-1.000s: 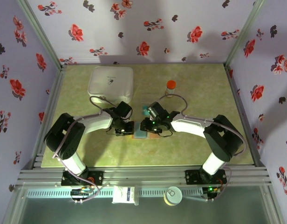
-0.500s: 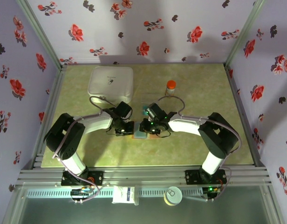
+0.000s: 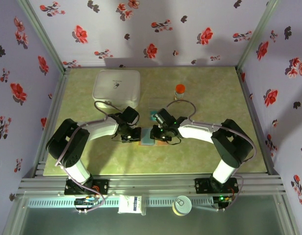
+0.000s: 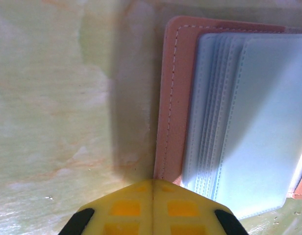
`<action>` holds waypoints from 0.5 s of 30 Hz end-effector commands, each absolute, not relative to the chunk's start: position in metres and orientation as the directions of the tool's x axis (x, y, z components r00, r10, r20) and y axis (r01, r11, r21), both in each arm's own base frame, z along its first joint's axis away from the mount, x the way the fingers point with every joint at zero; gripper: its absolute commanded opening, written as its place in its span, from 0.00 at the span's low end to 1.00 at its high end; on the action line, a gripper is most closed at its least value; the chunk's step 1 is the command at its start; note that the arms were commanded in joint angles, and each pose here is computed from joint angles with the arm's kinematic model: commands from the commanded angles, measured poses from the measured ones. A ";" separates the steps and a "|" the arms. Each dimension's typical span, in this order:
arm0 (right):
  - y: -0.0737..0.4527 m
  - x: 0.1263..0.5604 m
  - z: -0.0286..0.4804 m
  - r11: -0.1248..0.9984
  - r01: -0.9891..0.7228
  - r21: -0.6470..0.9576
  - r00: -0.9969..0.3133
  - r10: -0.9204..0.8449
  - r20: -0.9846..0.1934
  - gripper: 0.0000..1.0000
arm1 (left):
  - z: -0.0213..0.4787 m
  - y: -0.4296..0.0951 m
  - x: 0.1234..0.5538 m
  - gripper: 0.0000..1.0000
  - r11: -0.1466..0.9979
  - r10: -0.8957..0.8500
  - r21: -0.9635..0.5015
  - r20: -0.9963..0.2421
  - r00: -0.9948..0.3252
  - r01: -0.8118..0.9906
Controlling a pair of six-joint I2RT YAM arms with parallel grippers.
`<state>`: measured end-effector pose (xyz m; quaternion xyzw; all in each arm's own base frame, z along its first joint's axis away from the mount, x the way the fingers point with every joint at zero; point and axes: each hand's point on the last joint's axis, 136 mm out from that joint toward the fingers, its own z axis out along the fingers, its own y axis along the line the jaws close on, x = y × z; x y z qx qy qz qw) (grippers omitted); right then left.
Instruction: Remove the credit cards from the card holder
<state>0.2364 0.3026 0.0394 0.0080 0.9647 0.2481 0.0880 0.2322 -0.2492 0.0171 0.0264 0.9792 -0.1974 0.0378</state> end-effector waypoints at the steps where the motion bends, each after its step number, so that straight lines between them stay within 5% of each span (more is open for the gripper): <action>1: 0.301 0.238 0.042 0.885 -0.045 0.463 -0.982 0.047 -0.185 0.24 | 0.015 -0.242 0.230 0.00 0.939 0.031 -0.340 -0.082 -0.996 0.058; 15: 0.307 0.238 0.051 0.872 -0.062 0.486 -0.980 0.039 -0.194 0.15 | 0.022 -0.242 0.232 0.00 0.937 0.030 -0.343 -0.095 -0.995 0.061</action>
